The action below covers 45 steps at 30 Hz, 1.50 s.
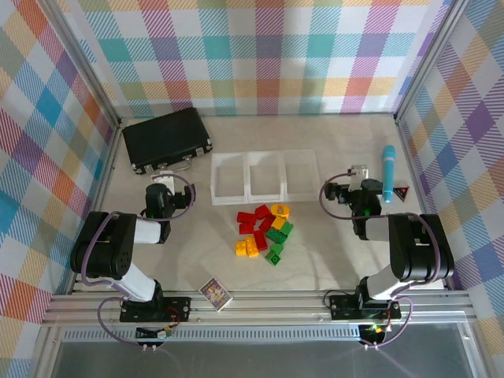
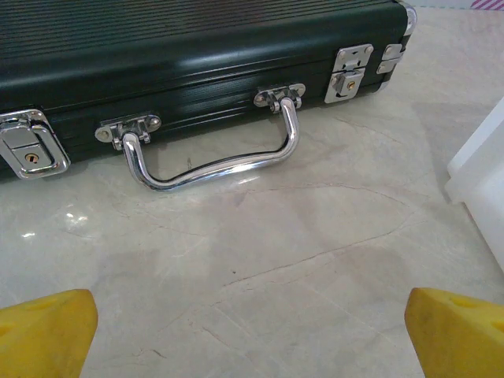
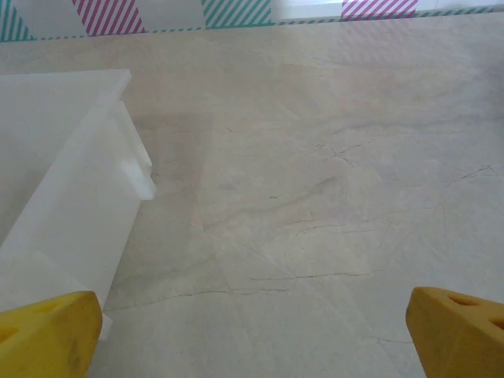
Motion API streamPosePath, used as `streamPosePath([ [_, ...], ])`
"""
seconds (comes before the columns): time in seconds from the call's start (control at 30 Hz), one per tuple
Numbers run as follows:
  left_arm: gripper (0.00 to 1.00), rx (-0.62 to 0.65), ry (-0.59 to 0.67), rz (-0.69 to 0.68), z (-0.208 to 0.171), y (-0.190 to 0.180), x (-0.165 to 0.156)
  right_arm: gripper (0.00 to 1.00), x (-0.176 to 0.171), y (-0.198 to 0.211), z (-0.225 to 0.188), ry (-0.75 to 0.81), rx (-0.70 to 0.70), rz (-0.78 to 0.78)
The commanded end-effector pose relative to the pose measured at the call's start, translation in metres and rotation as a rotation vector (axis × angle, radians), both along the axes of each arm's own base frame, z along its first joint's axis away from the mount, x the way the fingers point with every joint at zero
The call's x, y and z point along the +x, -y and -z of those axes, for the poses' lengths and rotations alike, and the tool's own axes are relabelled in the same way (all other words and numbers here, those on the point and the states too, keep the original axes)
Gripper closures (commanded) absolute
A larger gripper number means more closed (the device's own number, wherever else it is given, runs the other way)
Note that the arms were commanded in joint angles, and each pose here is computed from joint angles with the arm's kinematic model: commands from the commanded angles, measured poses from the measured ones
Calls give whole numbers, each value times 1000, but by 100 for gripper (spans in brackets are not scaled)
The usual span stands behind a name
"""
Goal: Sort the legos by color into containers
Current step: Pick up the lego from the bottom-center of the table.
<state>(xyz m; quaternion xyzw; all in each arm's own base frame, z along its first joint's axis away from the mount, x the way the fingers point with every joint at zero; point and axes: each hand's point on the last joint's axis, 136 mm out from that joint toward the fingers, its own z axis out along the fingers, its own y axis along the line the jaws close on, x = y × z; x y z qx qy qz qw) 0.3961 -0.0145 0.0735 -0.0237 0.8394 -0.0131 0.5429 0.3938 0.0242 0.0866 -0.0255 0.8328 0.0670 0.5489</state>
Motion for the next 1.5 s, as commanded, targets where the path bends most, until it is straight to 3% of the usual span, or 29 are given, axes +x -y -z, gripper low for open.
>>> streamPosePath([
  [0.0, 0, -12, 22, -4, -8, 0, 5, 1, 4, -2, -5, 15, 12, -12],
  [0.8, 0, -34, 17, 18, -7, 0, 6, 1, 4, -1, -5, 13, 15, -8],
  [1.07, 0, -29, 21, 17, -8, 1, 6, 1, 3, 18, -8, 28, 10, 117],
  [1.17, 0, -28, 29, 18, -9, 1, 5, 1, -7, 22, -24, 99, -3, 152],
  [1.23, 0, -2, 35, -31, -29, -3, 6, 1, -14, 29, -38, 69, -25, 230],
  [1.3, 0, 38, -8, -157, -56, -16, 3, 1, -27, 42, -49, -78, 64, 358],
  [1.47, 0, -110, -46, -504, -118, -50, -10, 1, -49, 12, -89, -210, 325, 301],
])
